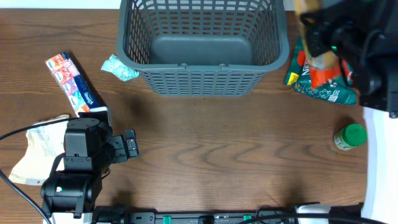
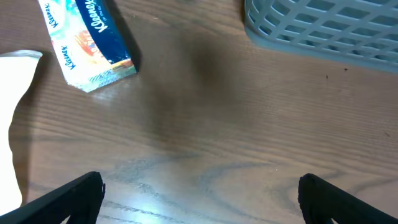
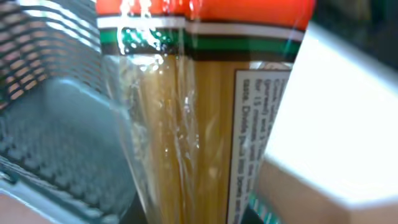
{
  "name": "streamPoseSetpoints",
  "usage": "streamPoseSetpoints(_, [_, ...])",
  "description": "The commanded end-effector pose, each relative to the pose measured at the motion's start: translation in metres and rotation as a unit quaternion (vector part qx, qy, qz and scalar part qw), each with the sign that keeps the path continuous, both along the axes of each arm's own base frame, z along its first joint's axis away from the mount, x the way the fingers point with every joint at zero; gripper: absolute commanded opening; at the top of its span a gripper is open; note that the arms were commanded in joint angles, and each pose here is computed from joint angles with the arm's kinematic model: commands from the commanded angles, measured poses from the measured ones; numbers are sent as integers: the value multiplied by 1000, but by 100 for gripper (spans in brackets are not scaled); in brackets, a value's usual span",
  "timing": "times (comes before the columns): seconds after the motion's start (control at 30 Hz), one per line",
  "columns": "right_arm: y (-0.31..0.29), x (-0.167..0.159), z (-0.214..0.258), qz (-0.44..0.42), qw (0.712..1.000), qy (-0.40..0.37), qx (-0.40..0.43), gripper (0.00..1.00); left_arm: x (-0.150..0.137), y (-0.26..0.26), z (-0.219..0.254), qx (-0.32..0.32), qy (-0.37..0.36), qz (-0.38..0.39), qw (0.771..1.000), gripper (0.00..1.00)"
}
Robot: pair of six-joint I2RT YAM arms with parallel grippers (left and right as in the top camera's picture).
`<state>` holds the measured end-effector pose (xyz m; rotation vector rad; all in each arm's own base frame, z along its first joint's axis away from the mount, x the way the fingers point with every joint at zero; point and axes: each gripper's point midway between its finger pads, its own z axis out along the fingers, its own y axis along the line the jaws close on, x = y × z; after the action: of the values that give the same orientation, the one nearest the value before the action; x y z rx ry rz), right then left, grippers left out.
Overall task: Pack container
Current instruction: 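Lift the spaghetti pack with the right gripper and carry it over the basket, then release the spaghetti pack into the basket and withdraw the right gripper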
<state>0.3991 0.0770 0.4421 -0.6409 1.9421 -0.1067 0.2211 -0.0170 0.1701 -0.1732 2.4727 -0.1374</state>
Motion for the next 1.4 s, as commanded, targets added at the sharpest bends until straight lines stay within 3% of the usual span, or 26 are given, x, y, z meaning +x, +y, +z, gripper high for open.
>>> streamPoseSetpoints(0.0, [39, 3, 31, 99, 987, -89, -95, 1, 2, 0, 8, -1, -10, 4, 1000, 98])
streamPoseSetpoints(0.2, [94, 29, 32, 158, 971, -139, -117, 1, 2, 0, 8, -1, -10, 4, 1000, 98])
streamPoseSetpoints(0.4, [152, 57, -11, 219, 955, -131, -153, 1, 2, 0, 8, -1, -9, 4, 1000, 98])
streamPoseSetpoints(0.7, [212, 76, -127, 306, 940, -13, -153, 1, 1, 0, 7, 0, -6, 4, 1000, 99])
streamPoseSetpoints(0.93, [214, 70, -218, 331, 921, 116, -167, 1, 1, 0, 7, 0, -6, 4, 1000, 98])
streamPoseSetpoints(1.2, [202, 60, -256, 336, 906, 182, -181, 2, -1, 0, 6, 0, -3, 4, 1000, 99])
streamPoseSetpoints(1.23, [201, 59, -257, 336, 906, 185, -181, 3, -1, 0, 6, 0, -2, 4, 1000, 98])
streamPoseSetpoints(1.37, [200, 58, -257, 331, 907, 191, -176, 33, -2, 0, 5, 0, 1, 4, 1000, 98])
